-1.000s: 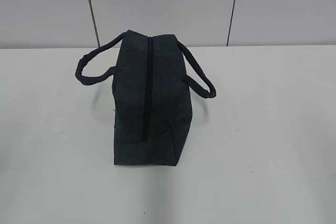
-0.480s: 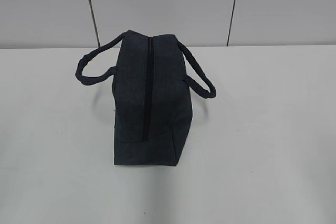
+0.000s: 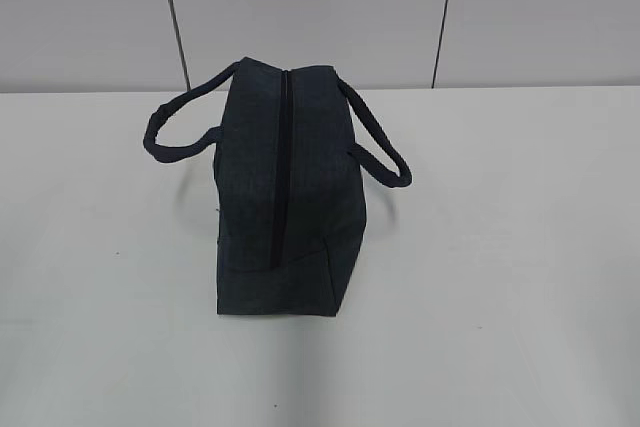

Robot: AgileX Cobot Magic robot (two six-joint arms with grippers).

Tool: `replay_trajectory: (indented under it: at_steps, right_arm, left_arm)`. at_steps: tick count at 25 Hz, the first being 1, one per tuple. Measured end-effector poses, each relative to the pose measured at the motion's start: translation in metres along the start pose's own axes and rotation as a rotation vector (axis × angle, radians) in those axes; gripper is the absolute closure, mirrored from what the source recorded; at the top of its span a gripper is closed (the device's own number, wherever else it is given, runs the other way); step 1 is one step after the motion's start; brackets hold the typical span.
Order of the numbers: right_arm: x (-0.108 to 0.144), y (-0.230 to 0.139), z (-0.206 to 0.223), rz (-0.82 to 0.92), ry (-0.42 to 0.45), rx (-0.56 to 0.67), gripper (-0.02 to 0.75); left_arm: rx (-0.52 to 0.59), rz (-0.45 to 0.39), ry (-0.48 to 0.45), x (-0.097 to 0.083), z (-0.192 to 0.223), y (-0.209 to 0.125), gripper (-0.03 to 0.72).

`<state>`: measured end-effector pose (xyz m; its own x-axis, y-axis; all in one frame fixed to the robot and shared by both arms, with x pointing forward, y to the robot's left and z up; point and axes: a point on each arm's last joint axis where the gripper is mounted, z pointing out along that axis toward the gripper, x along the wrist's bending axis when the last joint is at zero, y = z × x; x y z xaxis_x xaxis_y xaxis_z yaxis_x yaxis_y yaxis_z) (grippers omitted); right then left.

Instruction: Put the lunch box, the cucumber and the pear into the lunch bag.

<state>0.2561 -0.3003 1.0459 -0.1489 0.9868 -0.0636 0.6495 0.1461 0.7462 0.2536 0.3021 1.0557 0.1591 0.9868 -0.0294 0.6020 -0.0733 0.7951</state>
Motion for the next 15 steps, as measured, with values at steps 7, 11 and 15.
replay_trajectory:
  at_steps: [7,11,15]
  right_arm:
    - [0.0,0.0,0.0,0.0,0.0,0.0,0.154]
    - [0.0,0.0,0.0,0.0,0.0,0.0,0.154]
    - [0.0,0.0,0.0,0.0,0.0,0.0,0.155]
  left_arm:
    - [-0.001,-0.001,0.001,0.0,0.0,0.0001,0.201]
    - [-0.002,-0.031,0.039,0.0006,-0.0002,-0.0001,0.201]
    - [-0.038,-0.075,0.096,0.0014,-0.0047,-0.0028,0.201]
